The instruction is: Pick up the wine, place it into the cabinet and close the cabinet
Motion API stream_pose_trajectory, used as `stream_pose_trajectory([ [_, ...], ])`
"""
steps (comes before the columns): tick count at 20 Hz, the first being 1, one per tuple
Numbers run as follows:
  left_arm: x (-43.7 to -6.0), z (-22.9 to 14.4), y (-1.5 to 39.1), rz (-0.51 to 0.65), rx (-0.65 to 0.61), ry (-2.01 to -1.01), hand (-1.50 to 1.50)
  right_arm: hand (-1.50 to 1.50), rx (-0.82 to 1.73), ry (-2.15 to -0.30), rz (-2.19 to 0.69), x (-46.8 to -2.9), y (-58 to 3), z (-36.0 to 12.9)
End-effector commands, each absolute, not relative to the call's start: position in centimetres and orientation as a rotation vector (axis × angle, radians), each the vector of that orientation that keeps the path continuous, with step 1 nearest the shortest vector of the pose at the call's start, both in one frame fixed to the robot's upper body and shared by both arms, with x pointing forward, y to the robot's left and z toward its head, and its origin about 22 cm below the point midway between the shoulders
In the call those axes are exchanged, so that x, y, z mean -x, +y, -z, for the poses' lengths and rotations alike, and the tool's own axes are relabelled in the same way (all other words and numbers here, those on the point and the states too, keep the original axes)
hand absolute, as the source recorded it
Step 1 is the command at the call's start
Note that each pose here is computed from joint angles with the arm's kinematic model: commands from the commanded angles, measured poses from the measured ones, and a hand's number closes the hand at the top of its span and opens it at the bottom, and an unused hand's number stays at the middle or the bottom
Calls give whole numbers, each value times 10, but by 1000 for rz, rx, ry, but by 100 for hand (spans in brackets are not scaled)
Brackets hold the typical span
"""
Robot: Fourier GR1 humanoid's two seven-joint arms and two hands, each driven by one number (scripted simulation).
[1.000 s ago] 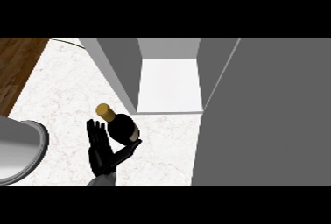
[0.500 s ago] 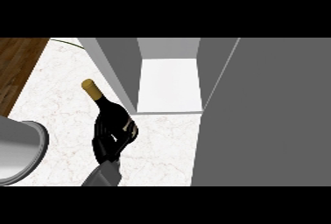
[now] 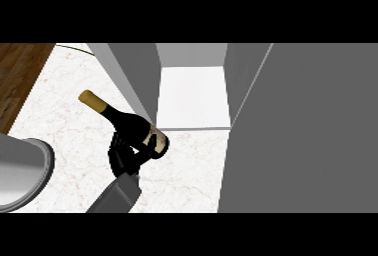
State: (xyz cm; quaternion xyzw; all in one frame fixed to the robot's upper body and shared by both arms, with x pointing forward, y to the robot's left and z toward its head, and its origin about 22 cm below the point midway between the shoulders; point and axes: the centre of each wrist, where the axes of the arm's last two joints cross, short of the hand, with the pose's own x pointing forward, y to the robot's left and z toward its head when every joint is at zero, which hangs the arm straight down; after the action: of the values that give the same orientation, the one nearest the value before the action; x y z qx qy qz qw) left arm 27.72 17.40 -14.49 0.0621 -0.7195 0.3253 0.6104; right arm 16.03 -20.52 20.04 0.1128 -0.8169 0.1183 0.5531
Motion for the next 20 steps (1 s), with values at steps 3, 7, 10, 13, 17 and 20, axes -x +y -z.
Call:
stream_pose_trajectory([
  [3,-292,135,172,-698,-24,-1727,150,-150,-277,-1953,-298,-132,-220,-210],
  [7,-239,160,260,-511,174,-1624,150,-150,-269,-1933,-266,-152,-211,-201],
  [10,-258,141,277,-485,245,-1646,150,-150,-273,-1937,-264,-153,-209,-203],
  [13,-252,141,285,-488,271,-1698,150,-150,-289,-1957,-269,-144,-217,-210],
  [17,-238,142,274,-452,327,-1667,150,-150,-269,-1948,-259,-145,-217,-203],
  [20,-254,127,250,-414,362,-1676,150,-150,-266,-1934,-282,-148,-220,-212],
])
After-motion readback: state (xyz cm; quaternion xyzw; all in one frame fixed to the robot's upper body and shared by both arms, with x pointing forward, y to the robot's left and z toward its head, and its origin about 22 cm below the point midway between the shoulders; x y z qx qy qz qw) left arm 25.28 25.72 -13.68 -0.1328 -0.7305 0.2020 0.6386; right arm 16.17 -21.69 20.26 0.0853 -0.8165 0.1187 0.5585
